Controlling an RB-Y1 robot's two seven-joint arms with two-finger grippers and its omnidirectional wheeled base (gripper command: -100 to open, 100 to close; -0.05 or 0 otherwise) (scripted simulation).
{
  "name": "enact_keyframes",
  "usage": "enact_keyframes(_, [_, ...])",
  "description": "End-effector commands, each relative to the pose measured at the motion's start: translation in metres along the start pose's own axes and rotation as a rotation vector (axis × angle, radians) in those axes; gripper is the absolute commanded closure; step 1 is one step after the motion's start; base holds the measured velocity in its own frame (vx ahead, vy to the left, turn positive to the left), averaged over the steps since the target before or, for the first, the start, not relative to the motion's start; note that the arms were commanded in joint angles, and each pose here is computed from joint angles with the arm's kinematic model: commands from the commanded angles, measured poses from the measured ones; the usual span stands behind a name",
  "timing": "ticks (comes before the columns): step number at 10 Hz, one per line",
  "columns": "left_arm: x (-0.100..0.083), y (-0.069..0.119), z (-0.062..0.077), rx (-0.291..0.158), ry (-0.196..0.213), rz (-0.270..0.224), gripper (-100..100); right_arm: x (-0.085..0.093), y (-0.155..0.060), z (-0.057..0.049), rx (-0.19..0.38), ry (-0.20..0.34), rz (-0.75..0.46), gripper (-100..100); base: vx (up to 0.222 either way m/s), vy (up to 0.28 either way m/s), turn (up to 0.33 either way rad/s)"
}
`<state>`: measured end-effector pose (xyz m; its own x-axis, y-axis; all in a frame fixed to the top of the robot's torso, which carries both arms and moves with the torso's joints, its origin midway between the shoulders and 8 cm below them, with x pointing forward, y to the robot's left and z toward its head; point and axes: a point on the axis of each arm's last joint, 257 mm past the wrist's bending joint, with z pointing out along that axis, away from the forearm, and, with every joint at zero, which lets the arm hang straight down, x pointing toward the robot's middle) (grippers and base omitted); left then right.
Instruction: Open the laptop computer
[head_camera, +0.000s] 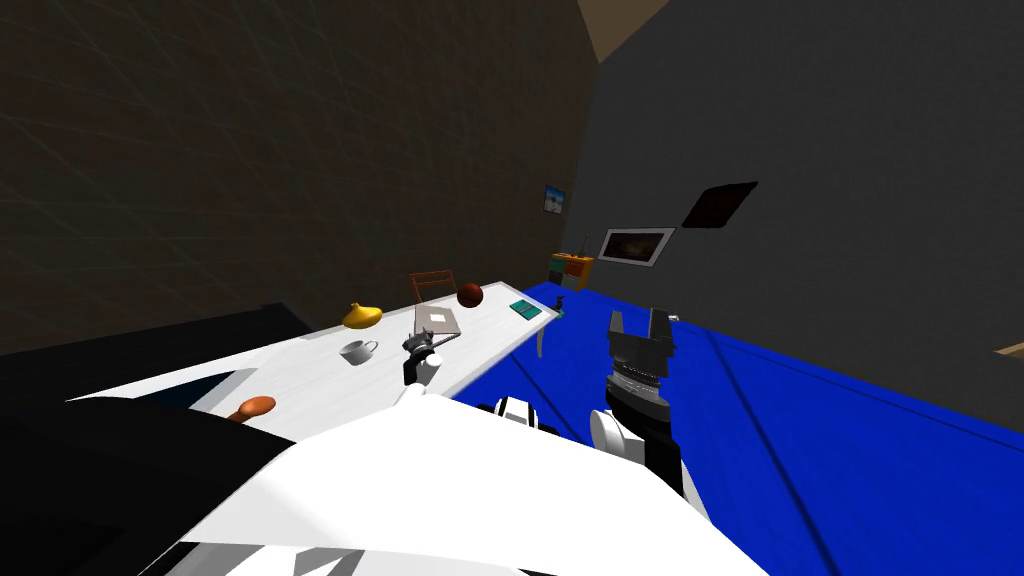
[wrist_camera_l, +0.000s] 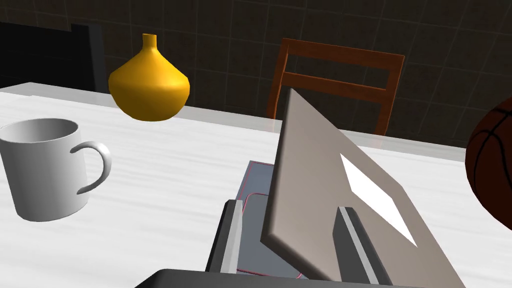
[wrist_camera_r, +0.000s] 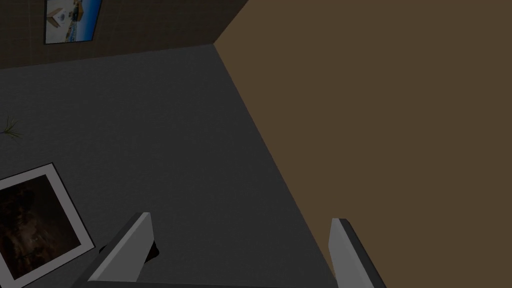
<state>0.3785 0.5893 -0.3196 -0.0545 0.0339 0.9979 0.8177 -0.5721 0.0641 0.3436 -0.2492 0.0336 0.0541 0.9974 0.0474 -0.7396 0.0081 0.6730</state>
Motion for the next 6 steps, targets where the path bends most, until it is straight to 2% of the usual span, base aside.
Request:
enact_keyframes(1, [-0.006, -0.001, -0.003, 0.006, -0.007, -0.012, 100, 0.0, 0.0, 0.0, 0.0, 0.0, 0.0, 0, -0.025, 0.012, 0.03])
enact_keyframes(2, [0.005, 0.005, 0.01, -0.003, -0.005, -0.014, -100, 0.0, 0.0, 0.0, 0.0, 0.0, 0.0, 0, -0.029, -0.043, 0.141])
enact_keyframes(3, [0.005, 0.005, 0.01, -0.003, -0.005, -0.014, -100, 0.0, 0.0, 0.0, 0.0, 0.0, 0.0, 0, -0.01, -0.055, 0.063])
enact_keyframes(6, [0.022, 0.017, 0.03, -0.026, -0.005, -0.012, -100, 0.0, 0.0, 0.0, 0.0, 0.0, 0.0, 0, -0.012, -0.064, 0.079])
